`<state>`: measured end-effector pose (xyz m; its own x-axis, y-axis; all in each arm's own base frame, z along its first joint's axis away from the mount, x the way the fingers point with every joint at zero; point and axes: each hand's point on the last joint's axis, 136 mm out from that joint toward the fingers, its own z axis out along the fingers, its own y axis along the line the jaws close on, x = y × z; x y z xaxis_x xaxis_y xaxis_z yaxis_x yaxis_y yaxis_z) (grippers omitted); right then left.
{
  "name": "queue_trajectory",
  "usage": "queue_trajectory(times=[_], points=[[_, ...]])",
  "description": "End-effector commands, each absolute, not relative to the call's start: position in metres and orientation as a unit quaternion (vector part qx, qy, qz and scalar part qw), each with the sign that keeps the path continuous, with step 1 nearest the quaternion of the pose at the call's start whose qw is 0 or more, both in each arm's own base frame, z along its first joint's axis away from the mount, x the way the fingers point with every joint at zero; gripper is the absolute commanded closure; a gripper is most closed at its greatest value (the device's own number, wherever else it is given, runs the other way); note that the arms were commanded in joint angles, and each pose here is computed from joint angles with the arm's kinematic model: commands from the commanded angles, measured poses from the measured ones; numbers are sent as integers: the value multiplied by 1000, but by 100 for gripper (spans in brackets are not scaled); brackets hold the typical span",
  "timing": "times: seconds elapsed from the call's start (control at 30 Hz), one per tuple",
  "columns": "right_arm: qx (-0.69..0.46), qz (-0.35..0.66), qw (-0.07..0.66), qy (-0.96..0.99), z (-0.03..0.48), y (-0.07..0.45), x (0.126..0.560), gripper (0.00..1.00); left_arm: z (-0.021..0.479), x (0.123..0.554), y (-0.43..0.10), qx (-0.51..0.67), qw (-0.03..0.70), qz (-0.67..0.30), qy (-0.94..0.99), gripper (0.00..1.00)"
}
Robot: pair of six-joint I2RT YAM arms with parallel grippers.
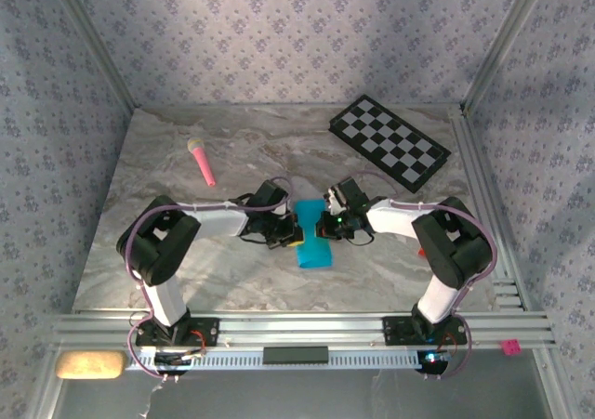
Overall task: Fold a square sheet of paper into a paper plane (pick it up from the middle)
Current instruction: First fold the square sheet of paper in half at the center of the table.
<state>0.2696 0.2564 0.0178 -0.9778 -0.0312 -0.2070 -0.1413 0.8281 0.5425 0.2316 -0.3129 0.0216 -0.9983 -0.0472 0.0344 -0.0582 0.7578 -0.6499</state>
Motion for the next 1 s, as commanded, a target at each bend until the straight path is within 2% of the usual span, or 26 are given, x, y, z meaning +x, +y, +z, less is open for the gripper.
queue_trajectory(times=[0.0,0.2,0.43,0.53,0.73,0.97], points=[[-18,200,26,979,-28,219,232,100,-4,219,-293,24,14,304,-952,100],[-20,195,24,980,-29,216,231,100,-1,224,-282,-7,-19,277,-961,100],[-20,198,28,980,-26,218,233,100,56,233,-313,-18,-38,352,-935,99],[-17,197,28,980,-27,218,233,100,63,229,-327,-9,-18,391,-920,100],[-19,195,24,980,-28,218,232,100,45,221,-332,11,13,407,-913,100],[-17,190,22,981,-32,217,230,100,5,199,-310,11,42,353,-935,100]])
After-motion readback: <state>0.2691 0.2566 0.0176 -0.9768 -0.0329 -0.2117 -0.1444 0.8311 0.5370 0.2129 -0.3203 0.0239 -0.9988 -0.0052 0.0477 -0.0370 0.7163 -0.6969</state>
